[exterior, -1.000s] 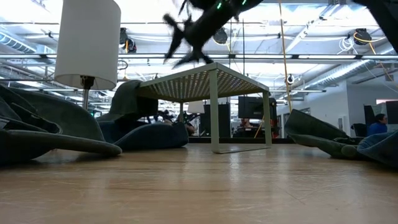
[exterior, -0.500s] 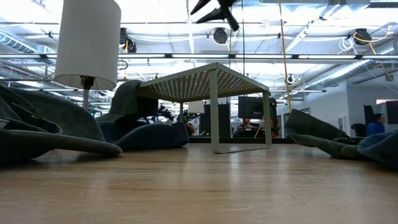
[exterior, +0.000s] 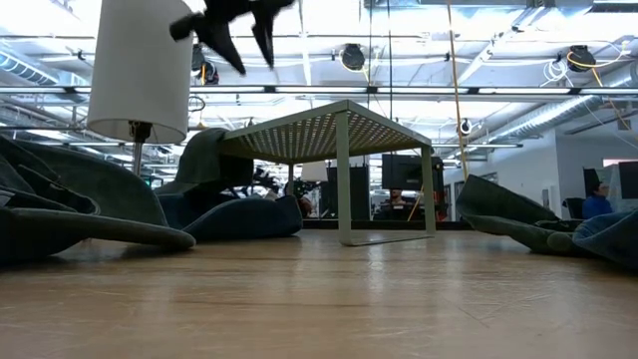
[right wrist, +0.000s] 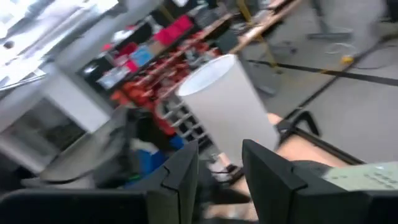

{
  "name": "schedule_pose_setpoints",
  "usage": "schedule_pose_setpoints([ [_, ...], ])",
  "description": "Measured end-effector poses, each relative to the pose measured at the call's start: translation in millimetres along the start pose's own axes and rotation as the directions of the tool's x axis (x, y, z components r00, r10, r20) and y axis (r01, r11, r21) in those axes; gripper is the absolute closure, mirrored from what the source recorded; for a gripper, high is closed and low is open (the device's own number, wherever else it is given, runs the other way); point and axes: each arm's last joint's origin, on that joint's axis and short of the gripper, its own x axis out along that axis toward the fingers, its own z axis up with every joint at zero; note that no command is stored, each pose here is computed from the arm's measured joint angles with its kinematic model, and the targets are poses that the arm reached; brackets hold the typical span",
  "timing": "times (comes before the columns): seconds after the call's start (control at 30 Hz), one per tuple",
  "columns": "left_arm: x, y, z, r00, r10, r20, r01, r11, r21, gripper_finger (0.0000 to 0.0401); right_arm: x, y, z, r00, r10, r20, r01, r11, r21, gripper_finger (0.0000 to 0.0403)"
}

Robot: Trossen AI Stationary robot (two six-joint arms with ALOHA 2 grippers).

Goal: Pick & Place hat
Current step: Put the top black cap on the shelf

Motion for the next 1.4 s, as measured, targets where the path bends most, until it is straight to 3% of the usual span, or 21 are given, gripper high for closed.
schedule_pose_setpoints([
  [0.23,47.5,3.2,7.3,0.989,0.139,-0.047,-0.142,0.988,-0.065,0.0172,-3.5,4.7,-1.8,0.991,0.111,-0.077,-0.111,0.994,0.002,0.0285],
  [0.5,77.6,24.0,28.2,0.968,0.217,-0.124,-0.235,0.959,-0.157,0.0172,1.1,-1.1,-9.6,0.988,0.106,-0.114,-0.110,0.994,-0.025,0.0285],
  [0.9,87.9,36.5,35.6,0.949,0.240,-0.203,-0.274,0.949,-0.159,0.0171,3.3,-4.1,-13.7,0.987,0.101,-0.129,-0.109,0.992,-0.062,0.0285],
  [1.2,104.4,29.9,19.1,0.916,0.276,-0.290,-0.317,0.943,-0.101,0.0172,3.3,-4.1,-13.7,0.986,0.101,-0.130,-0.112,0.990,-0.080,0.0285],
  [1.4,114.2,21.9,10.7,0.914,0.292,-0.280,-0.331,0.938,-0.101,0.0172,0.5,-2.5,-12.1,0.987,0.110,-0.120,-0.123,0.987,-0.105,0.0285],
])
